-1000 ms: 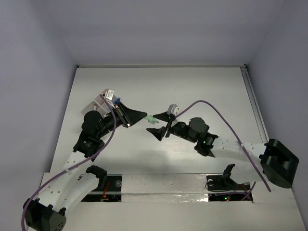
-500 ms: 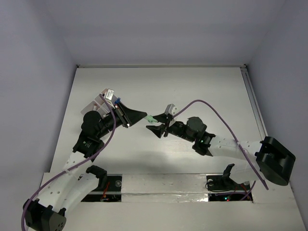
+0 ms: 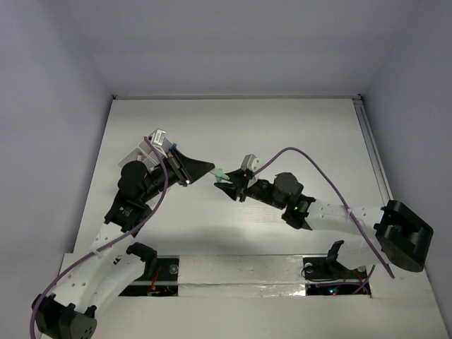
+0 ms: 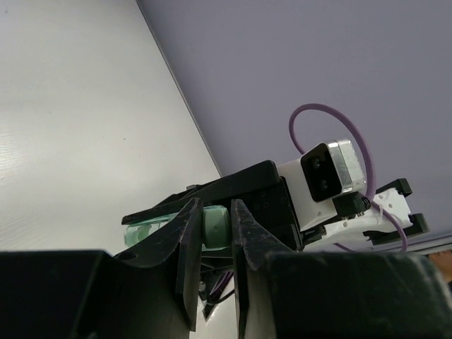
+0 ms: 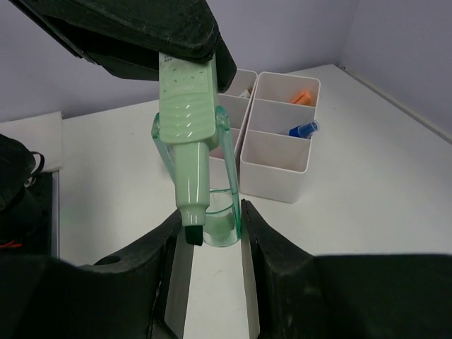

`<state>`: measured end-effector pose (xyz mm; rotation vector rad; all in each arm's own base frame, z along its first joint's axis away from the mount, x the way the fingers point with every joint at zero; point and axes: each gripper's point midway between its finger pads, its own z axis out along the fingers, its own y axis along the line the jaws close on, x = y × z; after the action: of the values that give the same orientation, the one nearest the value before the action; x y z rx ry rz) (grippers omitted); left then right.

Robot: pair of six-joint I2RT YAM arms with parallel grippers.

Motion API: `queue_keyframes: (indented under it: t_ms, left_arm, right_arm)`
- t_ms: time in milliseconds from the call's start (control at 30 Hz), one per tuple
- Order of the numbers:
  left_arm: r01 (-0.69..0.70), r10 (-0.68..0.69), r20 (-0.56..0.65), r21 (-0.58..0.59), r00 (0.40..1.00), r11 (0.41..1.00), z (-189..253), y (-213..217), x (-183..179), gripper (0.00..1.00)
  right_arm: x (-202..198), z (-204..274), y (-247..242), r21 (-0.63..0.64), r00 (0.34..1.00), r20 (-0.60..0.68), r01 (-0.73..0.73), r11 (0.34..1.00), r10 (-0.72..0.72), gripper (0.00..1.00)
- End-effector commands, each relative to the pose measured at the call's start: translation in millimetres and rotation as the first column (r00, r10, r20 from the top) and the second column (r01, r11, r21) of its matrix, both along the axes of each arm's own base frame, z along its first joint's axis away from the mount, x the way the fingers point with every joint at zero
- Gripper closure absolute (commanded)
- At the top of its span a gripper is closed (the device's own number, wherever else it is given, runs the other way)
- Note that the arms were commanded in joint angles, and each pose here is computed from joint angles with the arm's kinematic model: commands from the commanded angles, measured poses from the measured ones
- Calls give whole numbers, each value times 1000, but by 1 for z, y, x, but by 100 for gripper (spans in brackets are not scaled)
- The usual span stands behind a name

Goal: Sort the stationery into containers
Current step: Close the pen cap on the pen.

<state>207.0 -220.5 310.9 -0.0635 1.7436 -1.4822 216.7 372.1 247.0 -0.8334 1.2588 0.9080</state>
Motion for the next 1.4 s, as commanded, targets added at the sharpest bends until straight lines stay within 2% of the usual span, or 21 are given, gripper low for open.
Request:
queue_keyframes:
  t_ms: [0, 267, 500, 733, 1033, 1367]
  left_arm:
    - [-14, 14, 115, -1, 993, 1000, 36, 4, -5, 100]
    - [-80, 66, 160, 80, 985, 994, 31, 10, 8, 100]
    - [-162, 130, 175, 182, 976, 970, 8, 20, 21, 100]
    - [-215, 171, 201, 227, 965, 950, -11, 28, 27, 100]
    - [-188, 141, 191, 254, 971, 949, -47, 23, 31, 100]
    - [-136, 93, 167, 271, 982, 953, -66, 15, 30, 100]
  right_arm:
    - [1, 29, -8, 85, 999, 19, 32, 996, -33, 84]
    - [-5, 14, -22, -10, 995, -86, 58, 998, -58, 93]
    - [-5, -2, -25, -131, 982, -168, 60, 990, -82, 94]
    - [-2, -13, -20, -219, 971, -217, 49, 974, -97, 95]
    - [0, -31, -15, -299, 964, -243, 29, 954, -105, 98]
    - [5, -36, -8, -320, 957, -266, 23, 947, -113, 100]
